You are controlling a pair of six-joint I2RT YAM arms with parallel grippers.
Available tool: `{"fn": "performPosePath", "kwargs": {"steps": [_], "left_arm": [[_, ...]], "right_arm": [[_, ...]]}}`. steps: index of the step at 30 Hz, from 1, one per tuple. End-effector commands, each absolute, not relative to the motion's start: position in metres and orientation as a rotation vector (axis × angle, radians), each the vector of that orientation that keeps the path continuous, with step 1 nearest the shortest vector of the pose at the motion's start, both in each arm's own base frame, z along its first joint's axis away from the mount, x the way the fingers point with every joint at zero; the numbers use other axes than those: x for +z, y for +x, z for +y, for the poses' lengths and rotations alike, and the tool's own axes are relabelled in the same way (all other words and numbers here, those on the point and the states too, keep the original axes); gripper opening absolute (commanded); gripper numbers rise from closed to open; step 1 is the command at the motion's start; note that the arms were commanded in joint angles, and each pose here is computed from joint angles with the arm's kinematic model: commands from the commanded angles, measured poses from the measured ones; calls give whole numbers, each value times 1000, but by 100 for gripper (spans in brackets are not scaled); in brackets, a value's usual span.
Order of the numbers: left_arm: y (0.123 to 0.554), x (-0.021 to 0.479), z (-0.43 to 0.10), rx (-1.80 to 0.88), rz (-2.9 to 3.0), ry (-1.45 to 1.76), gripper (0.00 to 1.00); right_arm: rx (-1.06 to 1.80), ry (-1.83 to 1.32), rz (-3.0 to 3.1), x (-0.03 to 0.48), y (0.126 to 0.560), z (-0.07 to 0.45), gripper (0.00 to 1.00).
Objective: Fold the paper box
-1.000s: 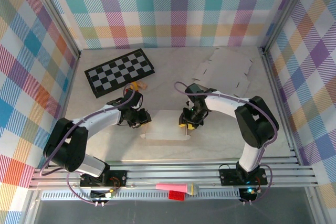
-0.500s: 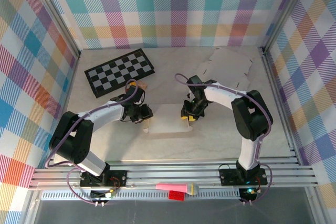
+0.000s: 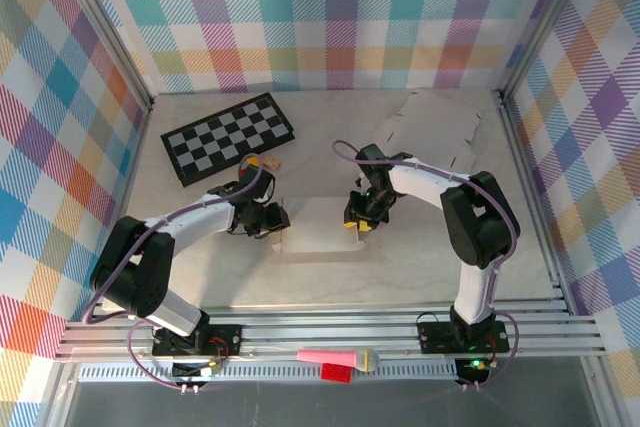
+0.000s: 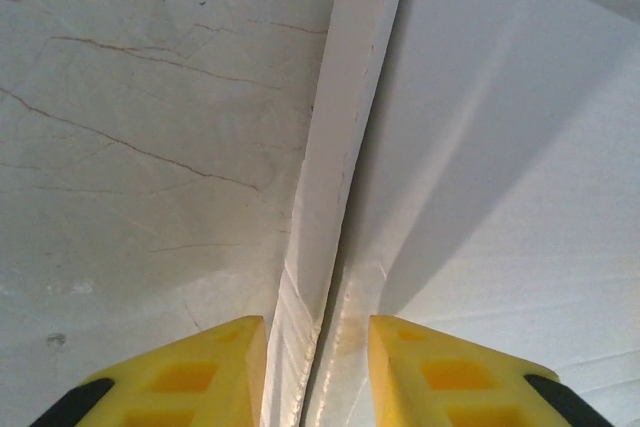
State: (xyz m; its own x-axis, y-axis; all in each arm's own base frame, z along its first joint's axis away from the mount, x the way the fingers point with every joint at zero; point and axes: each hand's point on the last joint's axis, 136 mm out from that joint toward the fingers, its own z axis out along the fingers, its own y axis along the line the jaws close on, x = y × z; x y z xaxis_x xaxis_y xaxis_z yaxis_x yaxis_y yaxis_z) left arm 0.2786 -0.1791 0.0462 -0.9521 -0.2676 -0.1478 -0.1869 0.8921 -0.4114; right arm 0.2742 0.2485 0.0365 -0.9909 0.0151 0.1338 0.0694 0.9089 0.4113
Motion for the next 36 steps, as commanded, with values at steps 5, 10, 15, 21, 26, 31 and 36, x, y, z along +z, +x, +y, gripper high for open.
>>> {"fn": "performPosePath", "kwargs": {"steps": [5, 10, 15, 21, 26, 31, 36], "left_arm": [[271, 36, -179, -587, 2893, -323, 25], [278, 36, -185, -631, 2872, -336, 19], [278, 33, -186, -621, 2887, -332, 11], [274, 31, -181, -590, 2900, -325, 6], [273, 29, -181, -592, 2902, -323, 0], [272, 28, -178, -596, 2892, -336, 0], [271, 27, -179, -654, 2883, -362, 0]], "right_arm": [[-601, -61, -2933, 20, 269, 242, 28], [-679, -32, -2879, 19, 264, 251, 27], [-666, -23, -2868, 16, 262, 247, 25], [-693, -40, -2895, 22, 272, 236, 28], [-792, -2, -2909, 33, 281, 235, 43], [-907, 15, -2909, 41, 288, 232, 68], [-1001, 70, -2871, 36, 288, 237, 75]]}}
